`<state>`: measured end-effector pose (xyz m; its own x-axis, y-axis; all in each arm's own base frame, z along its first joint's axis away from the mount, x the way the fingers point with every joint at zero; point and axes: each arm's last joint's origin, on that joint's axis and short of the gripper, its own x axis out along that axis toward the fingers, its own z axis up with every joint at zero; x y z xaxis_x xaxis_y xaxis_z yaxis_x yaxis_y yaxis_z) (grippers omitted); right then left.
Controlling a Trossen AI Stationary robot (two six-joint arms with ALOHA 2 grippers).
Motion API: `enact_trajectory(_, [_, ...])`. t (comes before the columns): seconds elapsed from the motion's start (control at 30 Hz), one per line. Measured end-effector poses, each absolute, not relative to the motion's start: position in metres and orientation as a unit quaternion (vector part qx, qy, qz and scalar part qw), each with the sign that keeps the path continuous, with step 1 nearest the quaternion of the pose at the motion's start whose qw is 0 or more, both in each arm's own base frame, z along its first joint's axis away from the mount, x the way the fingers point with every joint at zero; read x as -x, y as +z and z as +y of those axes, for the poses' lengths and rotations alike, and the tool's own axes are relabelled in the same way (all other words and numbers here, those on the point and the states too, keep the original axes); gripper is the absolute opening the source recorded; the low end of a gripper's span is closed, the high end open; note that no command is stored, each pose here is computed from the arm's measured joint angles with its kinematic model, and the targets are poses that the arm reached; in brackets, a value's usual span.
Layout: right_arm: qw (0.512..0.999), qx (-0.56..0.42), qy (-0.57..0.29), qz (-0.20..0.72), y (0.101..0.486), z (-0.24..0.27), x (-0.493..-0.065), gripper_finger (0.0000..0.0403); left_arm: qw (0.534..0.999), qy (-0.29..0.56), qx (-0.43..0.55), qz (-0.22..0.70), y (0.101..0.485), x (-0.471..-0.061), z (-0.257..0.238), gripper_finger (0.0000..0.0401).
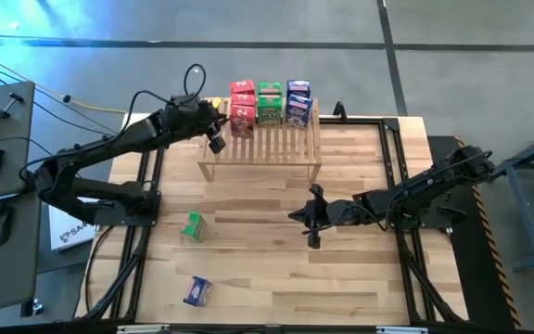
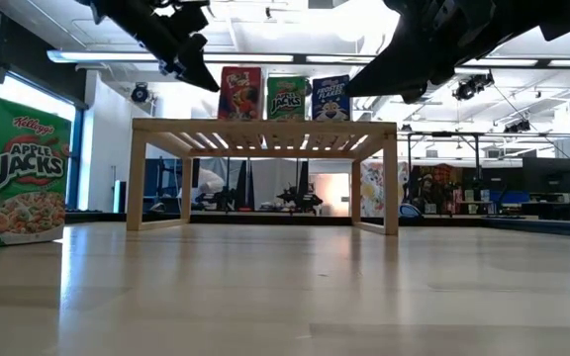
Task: Stack cereal on shelf
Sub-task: Put the red cereal box on the shelf aligned with the other red cereal boxes
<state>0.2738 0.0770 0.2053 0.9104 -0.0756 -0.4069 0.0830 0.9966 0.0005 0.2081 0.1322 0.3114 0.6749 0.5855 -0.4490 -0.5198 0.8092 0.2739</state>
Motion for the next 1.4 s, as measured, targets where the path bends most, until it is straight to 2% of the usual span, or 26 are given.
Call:
enact_trajectory(0.17, [0.977, -0.009, -0.041, 0.208, 0.205, 0.077, -0.274, 0.0000, 0.912, 0.295, -0.054, 0.280, 0.308, -0.207, 0.133, 0.0038])
enact_trajectory(0.37, [0.977, -0.013, -0.041, 0.208, 0.205, 0.077, -0.274, 0.0000, 0.911, 0.293, -0.030, 0.288, 0.318, -0.185, 0.118, 0.0021])
enact_trajectory(0.53, [0.977, -0.014, -0.042, 0.208, 0.205, 0.077, -0.274, 0.0000, 0.948, 0.190, 0.004, 0.255, 0.313, -0.185, 0.104, 0.0002])
enact_trajectory(0.67, [0.977, -0.012, -0.045, 0.207, 0.205, 0.077, -0.274, 0.0000, 0.967, 0.160, 0.019, 0.197, 0.294, -0.203, 0.103, 0.0002])
enact_trajectory(1.03, [0.977, -0.012, -0.046, 0.207, 0.205, 0.077, -0.274, 0.0000, 0.970, 0.193, -0.004, 0.150, 0.268, -0.245, 0.115, 0.0001])
enact_trajectory(1.23, [0.977, -0.012, -0.046, 0.207, 0.205, 0.077, -0.274, 0.0000, 0.960, 0.240, -0.012, 0.146, 0.264, -0.249, 0.120, 0.0001])
enact_trajectory(1.4, [0.977, -0.012, -0.046, 0.207, 0.205, 0.077, -0.274, 0.0000, 0.960, 0.246, -0.014, 0.135, 0.266, -0.249, 0.122, 0.0000])
